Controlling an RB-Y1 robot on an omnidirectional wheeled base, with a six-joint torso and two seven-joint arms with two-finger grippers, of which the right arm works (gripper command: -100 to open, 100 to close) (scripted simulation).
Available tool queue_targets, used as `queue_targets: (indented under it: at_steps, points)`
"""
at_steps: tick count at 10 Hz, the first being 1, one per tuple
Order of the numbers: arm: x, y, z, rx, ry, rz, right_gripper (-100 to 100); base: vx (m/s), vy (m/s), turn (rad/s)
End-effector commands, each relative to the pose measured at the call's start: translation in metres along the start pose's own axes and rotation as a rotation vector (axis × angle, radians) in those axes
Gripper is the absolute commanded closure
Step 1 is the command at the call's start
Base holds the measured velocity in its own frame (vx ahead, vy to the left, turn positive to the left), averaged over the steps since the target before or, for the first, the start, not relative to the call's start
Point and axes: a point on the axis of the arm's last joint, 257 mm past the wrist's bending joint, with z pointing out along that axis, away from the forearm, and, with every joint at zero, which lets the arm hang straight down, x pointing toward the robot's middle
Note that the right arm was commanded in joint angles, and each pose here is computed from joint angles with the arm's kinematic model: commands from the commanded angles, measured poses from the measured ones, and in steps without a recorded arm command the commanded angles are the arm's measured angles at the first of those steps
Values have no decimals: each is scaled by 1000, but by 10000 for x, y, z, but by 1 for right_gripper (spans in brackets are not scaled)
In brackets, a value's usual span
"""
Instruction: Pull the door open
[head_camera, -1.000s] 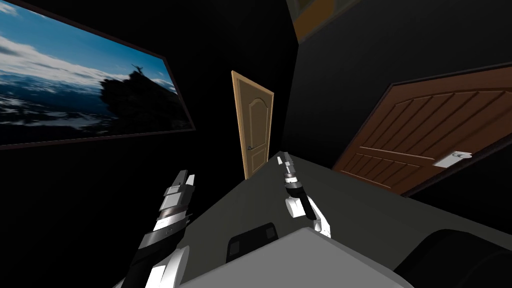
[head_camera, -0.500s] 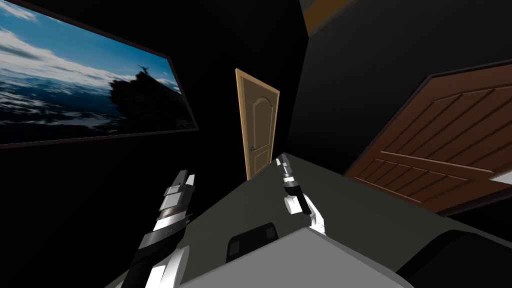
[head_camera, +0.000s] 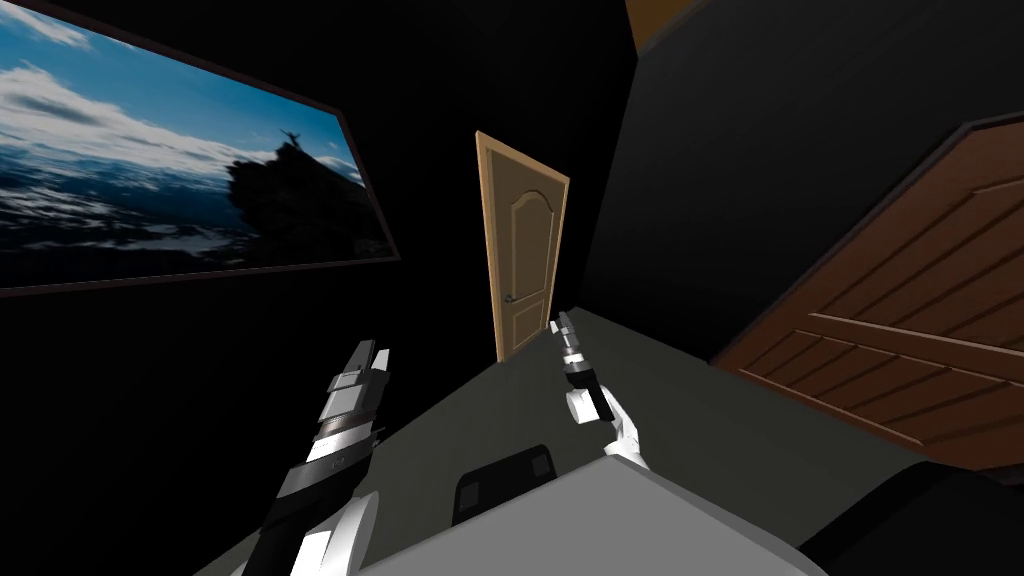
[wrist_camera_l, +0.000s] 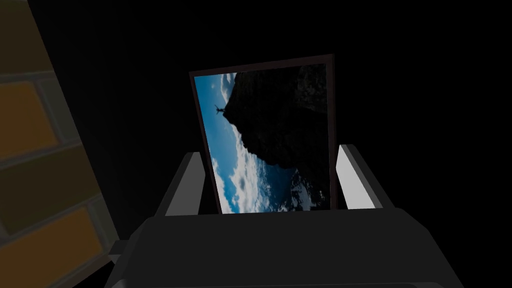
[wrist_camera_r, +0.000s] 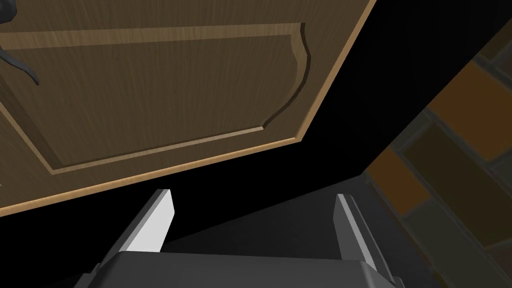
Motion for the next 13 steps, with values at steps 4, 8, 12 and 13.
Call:
queue_targets:
  at_steps: [4,8,12,13]
  points:
    - [-83,-353,-6,54,-1,-13,-100,61,-53,129]
    - [-152,-644,-13,100,-3,-24,-100,52,-60,132]
    - [-230,-923,-25,144,-8,-36,-100,60,-67,134]
    - [-253,-977,-10,151,-9,-39,-100,68,-86,156]
